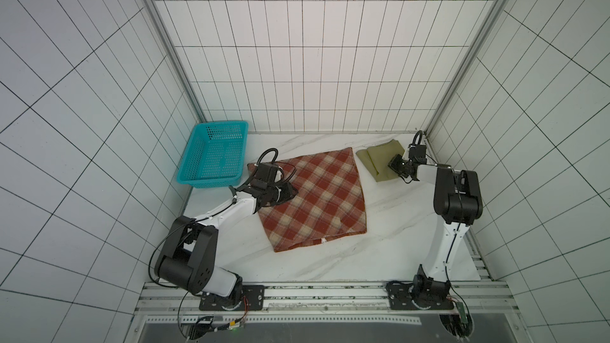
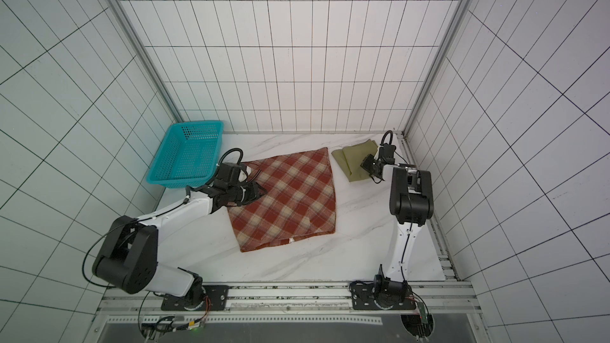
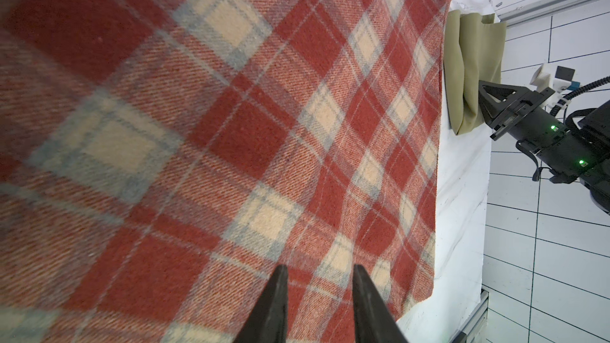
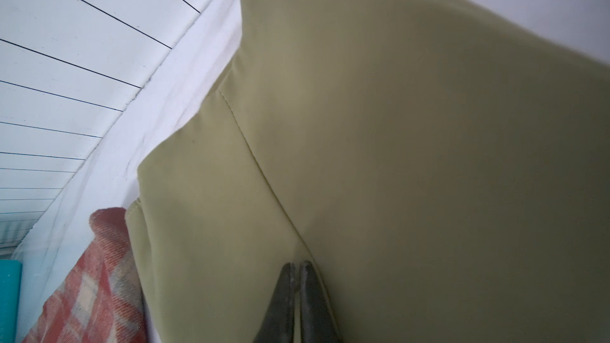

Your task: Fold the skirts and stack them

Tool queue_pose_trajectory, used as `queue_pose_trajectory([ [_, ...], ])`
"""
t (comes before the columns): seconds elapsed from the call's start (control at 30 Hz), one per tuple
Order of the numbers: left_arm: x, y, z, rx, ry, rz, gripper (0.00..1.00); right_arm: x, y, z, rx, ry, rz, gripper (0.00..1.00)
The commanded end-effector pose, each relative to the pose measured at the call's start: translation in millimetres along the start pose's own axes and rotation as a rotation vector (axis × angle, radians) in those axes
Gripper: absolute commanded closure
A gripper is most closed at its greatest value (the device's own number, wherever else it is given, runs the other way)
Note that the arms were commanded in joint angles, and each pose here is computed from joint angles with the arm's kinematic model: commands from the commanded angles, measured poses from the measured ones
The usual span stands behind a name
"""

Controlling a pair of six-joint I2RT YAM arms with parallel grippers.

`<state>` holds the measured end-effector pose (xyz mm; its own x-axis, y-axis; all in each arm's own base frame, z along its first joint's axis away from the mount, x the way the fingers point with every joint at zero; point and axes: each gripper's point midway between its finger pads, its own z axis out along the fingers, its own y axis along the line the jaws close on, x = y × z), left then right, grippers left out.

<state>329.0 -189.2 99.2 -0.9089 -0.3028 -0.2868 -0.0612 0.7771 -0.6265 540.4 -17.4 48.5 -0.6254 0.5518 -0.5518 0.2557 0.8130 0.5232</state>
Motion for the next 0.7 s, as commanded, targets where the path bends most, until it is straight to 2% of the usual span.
queue_pose_trajectory([
  [0.0, -8.1, -4.2, -5.3, 0.006, -0.031, 0.005, 0.67, -13.6, 41.4, -27.8, -0.046, -0.060, -0.085, 0.91],
  [0.13, -8.5, -5.6, -4.8, 0.014, -0.032, 0.005, 0.67, -4.0, 73.0, -33.1, -0.082, -0.044, -0.147, 0.90],
  [0.3, -8.5, -5.9, -4.6, 0.018, -0.032, 0.005, 0.68, 21.0, 96.6, -11.5, -0.134, 0.027, -0.175, 0.90],
  [0.67, -7.3, -0.6, -3.7, 0.007, -0.030, -0.005, 0.68, 50.1, 111.2, 40.0, -0.146, 0.116, -0.186, 0.91],
])
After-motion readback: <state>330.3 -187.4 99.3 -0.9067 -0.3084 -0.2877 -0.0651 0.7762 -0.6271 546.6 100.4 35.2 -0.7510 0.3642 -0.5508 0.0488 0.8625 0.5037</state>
